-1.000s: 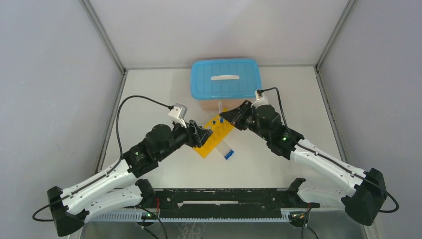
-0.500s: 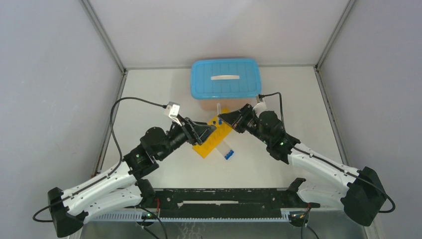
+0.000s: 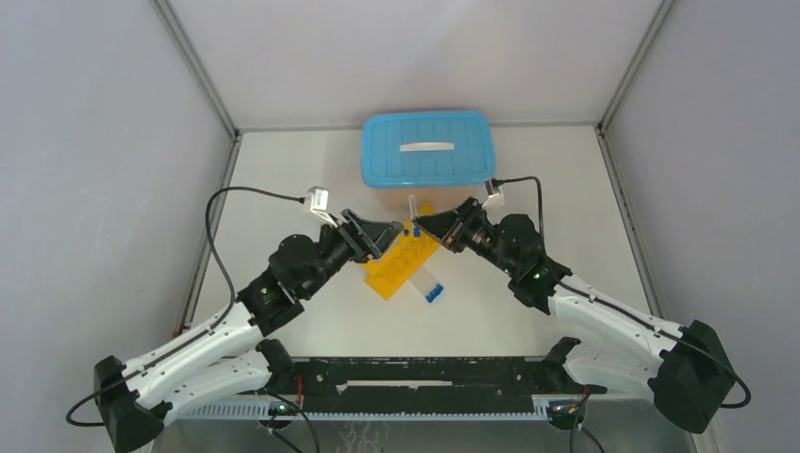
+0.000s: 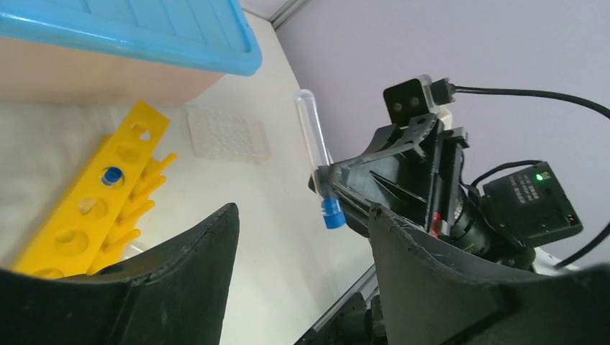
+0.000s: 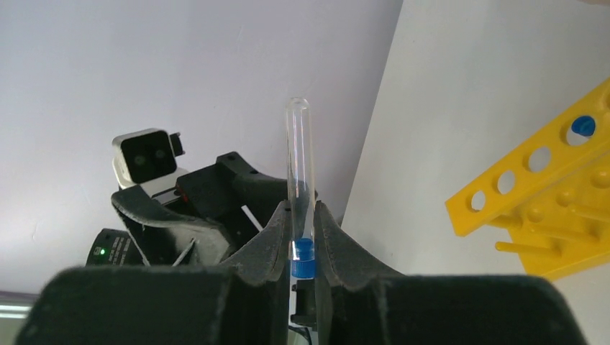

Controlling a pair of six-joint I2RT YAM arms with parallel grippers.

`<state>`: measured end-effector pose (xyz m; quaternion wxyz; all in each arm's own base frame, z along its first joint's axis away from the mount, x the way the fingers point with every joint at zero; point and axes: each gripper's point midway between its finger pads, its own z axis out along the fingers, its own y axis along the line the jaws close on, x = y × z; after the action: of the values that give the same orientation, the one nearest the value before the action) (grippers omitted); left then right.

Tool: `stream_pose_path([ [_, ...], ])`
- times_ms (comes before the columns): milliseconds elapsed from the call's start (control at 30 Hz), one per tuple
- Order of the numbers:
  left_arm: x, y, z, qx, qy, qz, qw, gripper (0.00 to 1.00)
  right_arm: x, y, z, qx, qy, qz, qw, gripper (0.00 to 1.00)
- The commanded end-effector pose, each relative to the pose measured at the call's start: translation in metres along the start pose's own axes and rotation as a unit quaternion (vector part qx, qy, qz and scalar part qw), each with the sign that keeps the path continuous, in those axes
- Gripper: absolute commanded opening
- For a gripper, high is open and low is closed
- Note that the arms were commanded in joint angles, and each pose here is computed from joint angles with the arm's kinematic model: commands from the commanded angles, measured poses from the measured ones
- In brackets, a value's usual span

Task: Organize the chemistry lab equipment
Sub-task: Pick up the test tube at the center of the board.

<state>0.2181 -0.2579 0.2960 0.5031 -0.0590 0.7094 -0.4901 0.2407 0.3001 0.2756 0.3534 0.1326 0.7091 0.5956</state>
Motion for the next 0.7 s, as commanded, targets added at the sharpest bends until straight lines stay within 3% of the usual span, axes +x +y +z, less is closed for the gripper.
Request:
stream_pose_path([
  [0, -0.017, -0.012, 0.006, 0.013, -0.022, -0.022, 0.999, 0.71, 0.007, 0.021, -0.008, -0.042, 0.021, -0.016, 0.999, 0.17],
  [667, -0.032, -0.015, 0.017, 0.04, -0.012, -0.031, 0.999, 0.7, 0.029, 0.009, -0.007, -0.04, 0.079, -0.029, 0.996, 0.17],
])
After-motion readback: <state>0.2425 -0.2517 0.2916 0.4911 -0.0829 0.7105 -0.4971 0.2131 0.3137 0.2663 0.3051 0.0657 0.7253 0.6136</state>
